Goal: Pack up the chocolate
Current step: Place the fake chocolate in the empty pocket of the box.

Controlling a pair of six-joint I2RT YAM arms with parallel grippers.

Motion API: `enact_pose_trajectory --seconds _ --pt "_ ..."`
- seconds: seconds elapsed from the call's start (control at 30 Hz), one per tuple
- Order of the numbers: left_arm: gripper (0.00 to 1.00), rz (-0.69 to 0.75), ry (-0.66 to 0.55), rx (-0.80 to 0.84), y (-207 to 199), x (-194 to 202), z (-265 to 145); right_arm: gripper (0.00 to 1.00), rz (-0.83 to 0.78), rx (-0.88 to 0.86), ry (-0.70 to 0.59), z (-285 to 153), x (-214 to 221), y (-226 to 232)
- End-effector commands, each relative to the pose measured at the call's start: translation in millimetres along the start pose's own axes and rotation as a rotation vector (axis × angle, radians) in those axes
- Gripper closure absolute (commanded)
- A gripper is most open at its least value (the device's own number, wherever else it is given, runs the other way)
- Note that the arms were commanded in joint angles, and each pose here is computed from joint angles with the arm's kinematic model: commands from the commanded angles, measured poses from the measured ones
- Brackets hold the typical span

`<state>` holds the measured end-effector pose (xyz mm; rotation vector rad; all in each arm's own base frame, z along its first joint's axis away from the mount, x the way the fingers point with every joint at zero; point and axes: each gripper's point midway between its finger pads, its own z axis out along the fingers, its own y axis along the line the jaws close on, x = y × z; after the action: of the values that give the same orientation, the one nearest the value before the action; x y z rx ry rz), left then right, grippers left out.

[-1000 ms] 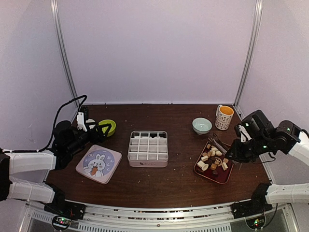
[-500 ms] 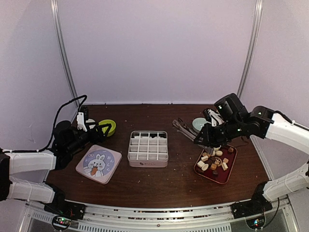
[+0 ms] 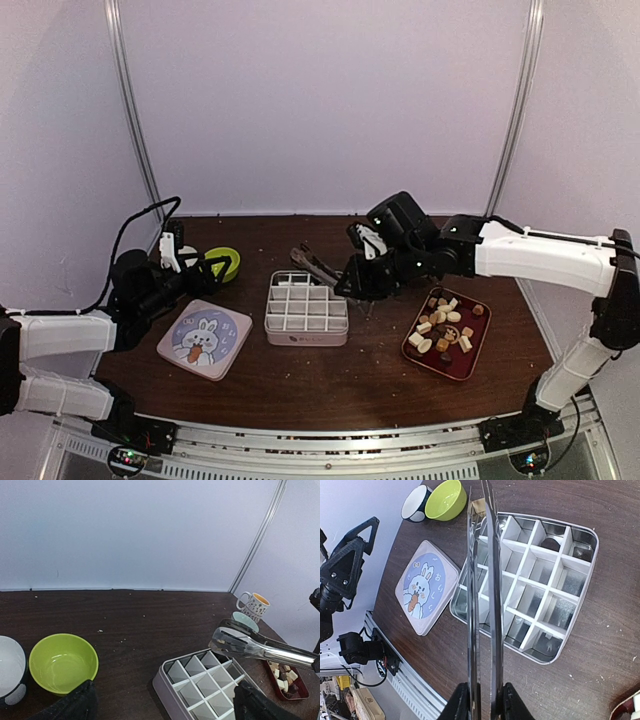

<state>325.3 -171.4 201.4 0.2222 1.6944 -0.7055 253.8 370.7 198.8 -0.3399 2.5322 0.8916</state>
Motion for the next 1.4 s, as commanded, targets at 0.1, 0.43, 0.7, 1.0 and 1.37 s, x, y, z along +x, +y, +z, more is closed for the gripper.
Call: enact_pose_trajectory --seconds 0.1,0.43,0.7,1.0,1.37 --pt "0.03 0.018 -0.060 0.025 -6.1 -19.8 2.0 0.82 -0.036 -0.014 -0.040 20.0 -15.8 7.6" --pt "0.03 0.018 -0.058 0.025 -5.8 -19.0 2.6 0.79 -0.025 -0.003 0.006 38.6 -1.6 -1.2" --pt "0.03 0.021 -0.060 0.023 -5.5 -19.4 2.5 0.75 -0.030 0.015 0.007 38.2 -1.3 -4.6" --pt "0.03 0.024 -0.062 0.020 -5.4 -20.5 1.4 0.75 -0.032 0.023 -0.022 30.3 -6.2 -4.2" --pt "0.02 -0.009 -0.076 0.044 -13.7 -32.7 -3.3 0.75 -0.048 0.062 -0.127 -3.1 -19.7 -14.4"
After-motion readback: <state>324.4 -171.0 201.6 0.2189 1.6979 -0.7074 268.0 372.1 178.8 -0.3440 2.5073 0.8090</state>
